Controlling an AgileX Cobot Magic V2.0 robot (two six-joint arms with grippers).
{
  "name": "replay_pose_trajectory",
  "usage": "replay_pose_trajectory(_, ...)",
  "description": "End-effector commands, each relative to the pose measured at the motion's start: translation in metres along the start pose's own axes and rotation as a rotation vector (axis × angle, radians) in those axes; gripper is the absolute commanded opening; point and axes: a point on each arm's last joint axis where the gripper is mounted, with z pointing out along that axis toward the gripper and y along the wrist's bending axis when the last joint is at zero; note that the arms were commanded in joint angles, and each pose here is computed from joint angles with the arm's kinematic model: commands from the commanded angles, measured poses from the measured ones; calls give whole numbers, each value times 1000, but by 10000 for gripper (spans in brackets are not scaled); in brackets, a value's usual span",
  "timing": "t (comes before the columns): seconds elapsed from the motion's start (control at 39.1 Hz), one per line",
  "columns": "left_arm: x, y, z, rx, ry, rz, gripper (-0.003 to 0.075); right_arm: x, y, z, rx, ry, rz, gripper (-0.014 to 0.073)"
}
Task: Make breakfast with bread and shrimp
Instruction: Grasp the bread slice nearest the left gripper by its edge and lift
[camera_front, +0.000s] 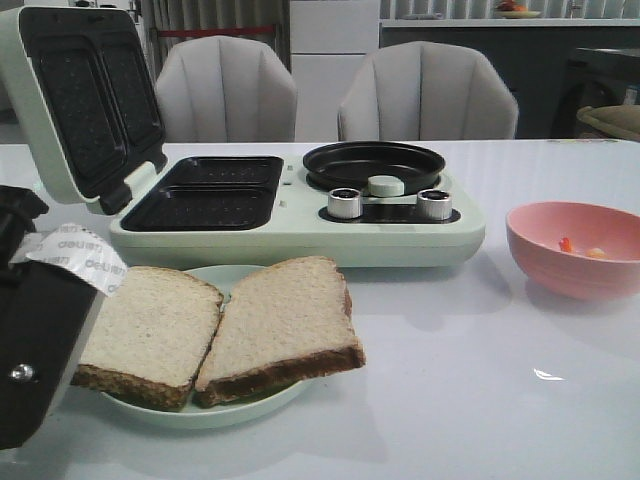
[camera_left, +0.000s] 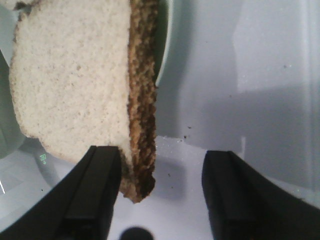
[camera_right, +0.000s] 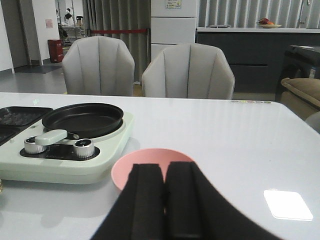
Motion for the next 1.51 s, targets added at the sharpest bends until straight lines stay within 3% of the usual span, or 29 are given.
replay_pose_trajectory(0.0,-2,14,-1,-45,-1,-22,427,-16,1,-3,-7,-128,-14,137)
replay_pose_trajectory(0.51,-10,14,12,-14,-20,32,427,-16,1,-3,-7,-128,-14,137)
replay_pose_trajectory(0.77,-5,26,15,-33,-5,-8,422,-16,1,-3,-7,-128,-14,137)
replay_pose_trajectory(1.1,-5,26,15,-35,-8,-6,209,-16,1,-3,-7,-128,-14,137)
replay_pose_trajectory(1.48,-1,30,12,-64,29,-13,130,-16,1,-3,-7,-128,-14,137)
